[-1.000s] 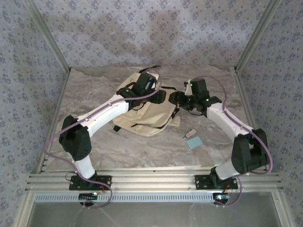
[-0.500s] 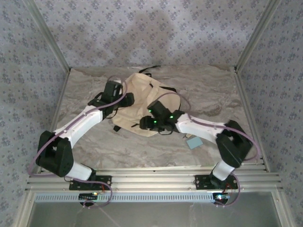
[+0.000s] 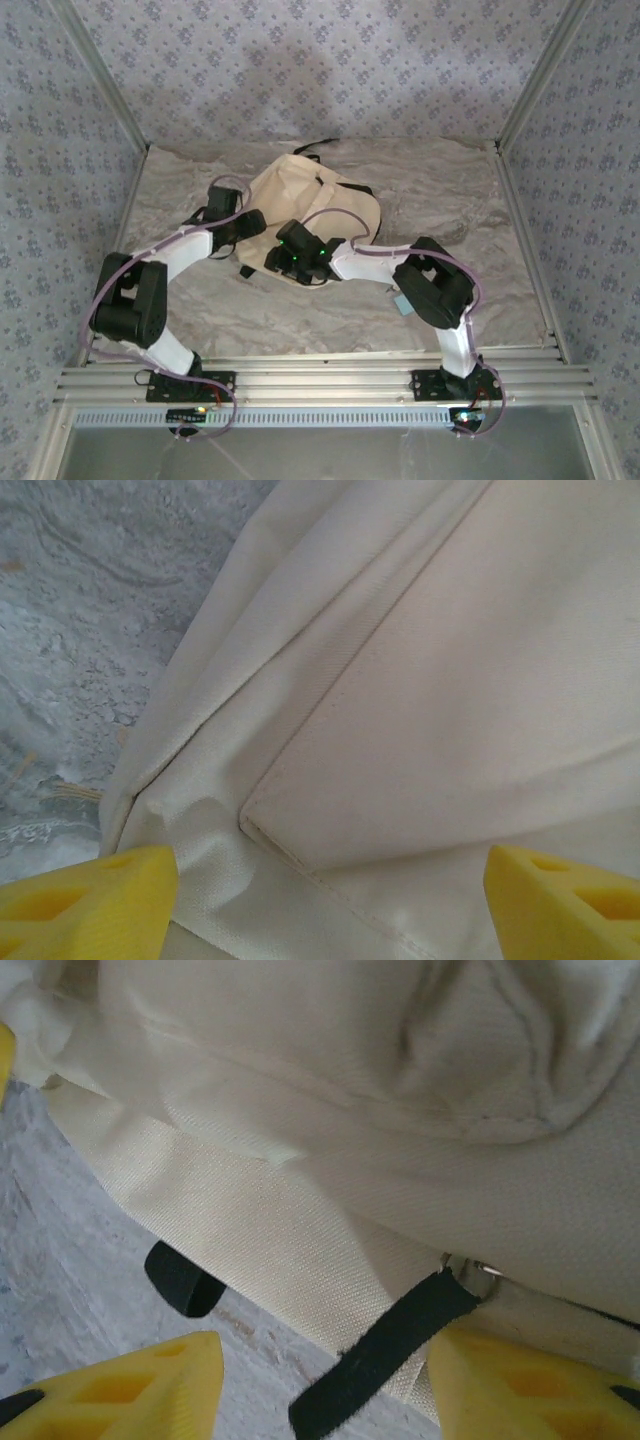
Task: Pack the student bag
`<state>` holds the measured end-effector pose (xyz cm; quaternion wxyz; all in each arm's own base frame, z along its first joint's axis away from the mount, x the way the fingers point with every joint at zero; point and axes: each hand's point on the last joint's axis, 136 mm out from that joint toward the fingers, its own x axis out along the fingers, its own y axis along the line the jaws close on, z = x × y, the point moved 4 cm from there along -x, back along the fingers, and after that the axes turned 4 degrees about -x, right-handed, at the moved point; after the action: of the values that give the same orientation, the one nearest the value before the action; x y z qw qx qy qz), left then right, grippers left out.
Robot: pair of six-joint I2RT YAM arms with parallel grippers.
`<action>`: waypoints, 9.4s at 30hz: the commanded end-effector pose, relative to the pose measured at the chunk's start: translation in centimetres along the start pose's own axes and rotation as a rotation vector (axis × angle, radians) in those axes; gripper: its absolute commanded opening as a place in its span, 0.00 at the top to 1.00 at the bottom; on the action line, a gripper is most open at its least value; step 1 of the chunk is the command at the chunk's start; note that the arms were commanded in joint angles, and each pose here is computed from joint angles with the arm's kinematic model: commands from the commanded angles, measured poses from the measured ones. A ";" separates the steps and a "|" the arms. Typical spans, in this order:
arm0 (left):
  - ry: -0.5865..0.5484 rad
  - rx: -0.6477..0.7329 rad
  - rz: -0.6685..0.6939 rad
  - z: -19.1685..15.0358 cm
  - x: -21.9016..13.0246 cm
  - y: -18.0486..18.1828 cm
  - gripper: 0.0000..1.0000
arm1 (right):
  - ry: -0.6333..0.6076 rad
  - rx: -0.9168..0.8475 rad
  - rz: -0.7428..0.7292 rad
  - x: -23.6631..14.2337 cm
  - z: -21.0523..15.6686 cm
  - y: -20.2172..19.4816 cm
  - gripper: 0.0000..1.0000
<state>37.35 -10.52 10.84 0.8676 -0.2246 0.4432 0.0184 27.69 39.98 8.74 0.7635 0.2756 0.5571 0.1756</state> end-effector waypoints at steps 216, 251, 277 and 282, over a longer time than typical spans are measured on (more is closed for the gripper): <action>0.009 -0.834 -0.279 -6.6 -12.3 1.2 0.00 | 0.264 -0.571 0.383 -2.3 1.5 -0.4 1.00; -0.077 -0.857 -0.222 -5.1 -5.2 1.9 1.00 | 0.259 -0.568 0.280 -4.9 2.8 -2.8 1.00; -0.035 -0.633 -0.079 -5.3 -7.5 5.0 0.30 | 0.094 -0.593 0.032 -12.9 9.4 -8.3 0.67; -0.029 -0.469 -0.126 -4.0 -9.1 2.4 0.07 | 0.090 -0.676 -0.086 -11.7 10.3 -6.6 0.55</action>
<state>27.83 -7.58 12.68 0.7625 -0.5023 0.3919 0.1120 33.19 25.76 16.50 0.7895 0.0312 0.4969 0.3589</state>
